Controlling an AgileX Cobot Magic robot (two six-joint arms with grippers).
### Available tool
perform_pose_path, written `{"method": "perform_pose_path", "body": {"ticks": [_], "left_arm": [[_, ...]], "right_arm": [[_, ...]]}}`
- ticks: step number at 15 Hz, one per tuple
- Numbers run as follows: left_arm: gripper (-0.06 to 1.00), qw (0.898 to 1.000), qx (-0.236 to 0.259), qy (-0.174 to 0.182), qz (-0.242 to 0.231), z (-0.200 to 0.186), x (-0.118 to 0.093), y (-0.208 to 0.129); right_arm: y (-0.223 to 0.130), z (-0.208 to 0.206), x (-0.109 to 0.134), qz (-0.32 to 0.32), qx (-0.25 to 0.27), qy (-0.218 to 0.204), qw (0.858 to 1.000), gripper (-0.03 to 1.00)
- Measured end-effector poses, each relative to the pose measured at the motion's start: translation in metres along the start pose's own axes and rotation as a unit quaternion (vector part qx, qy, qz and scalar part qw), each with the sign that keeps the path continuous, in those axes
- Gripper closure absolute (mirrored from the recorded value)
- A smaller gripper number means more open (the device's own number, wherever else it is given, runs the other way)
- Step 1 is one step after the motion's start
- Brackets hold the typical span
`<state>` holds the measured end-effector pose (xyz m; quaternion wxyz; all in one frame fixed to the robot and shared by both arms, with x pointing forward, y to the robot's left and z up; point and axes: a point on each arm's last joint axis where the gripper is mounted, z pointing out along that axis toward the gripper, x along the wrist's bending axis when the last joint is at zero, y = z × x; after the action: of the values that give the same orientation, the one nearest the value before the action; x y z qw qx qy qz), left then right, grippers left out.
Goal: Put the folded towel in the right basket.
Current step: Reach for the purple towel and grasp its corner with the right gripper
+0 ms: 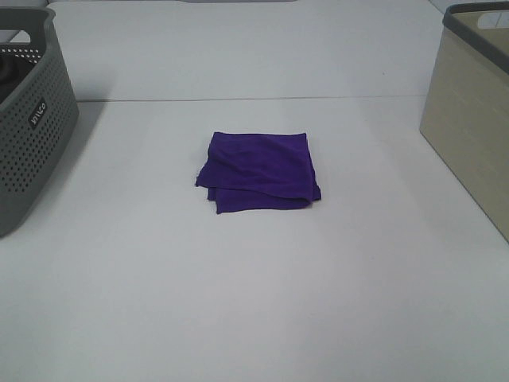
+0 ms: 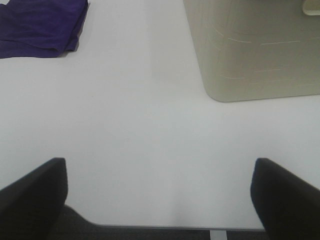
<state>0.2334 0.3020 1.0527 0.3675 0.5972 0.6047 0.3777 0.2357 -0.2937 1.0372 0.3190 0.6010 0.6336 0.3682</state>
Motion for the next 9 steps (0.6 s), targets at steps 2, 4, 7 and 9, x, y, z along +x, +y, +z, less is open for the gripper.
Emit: {"method": "perform_pose_path", "body": {"ticks": [2, 4, 7, 9], "left_arm": [[-0.05, 1.000, 0.000, 0.000, 0.000, 0.0000, 0.0000, 0.0000], [-0.05, 1.000, 0.000, 0.000, 0.000, 0.0000, 0.0000, 0.0000], [-0.05, 1.000, 0.000, 0.000, 0.000, 0.0000, 0.0000, 0.0000], [-0.05, 1.000, 0.000, 0.000, 0.000, 0.0000, 0.0000, 0.0000]], "right_arm": [[0.0000, 0.0000, 0.0000, 0.000, 0.000, 0.000, 1.000, 0.01], [0.0000, 0.0000, 0.0000, 0.000, 0.000, 0.000, 1.000, 0.01], [0.0000, 0.0000, 0.0000, 0.000, 0.000, 0.000, 1.000, 0.01], [0.0000, 0.0000, 0.0000, 0.000, 0.000, 0.000, 1.000, 0.01]]}}
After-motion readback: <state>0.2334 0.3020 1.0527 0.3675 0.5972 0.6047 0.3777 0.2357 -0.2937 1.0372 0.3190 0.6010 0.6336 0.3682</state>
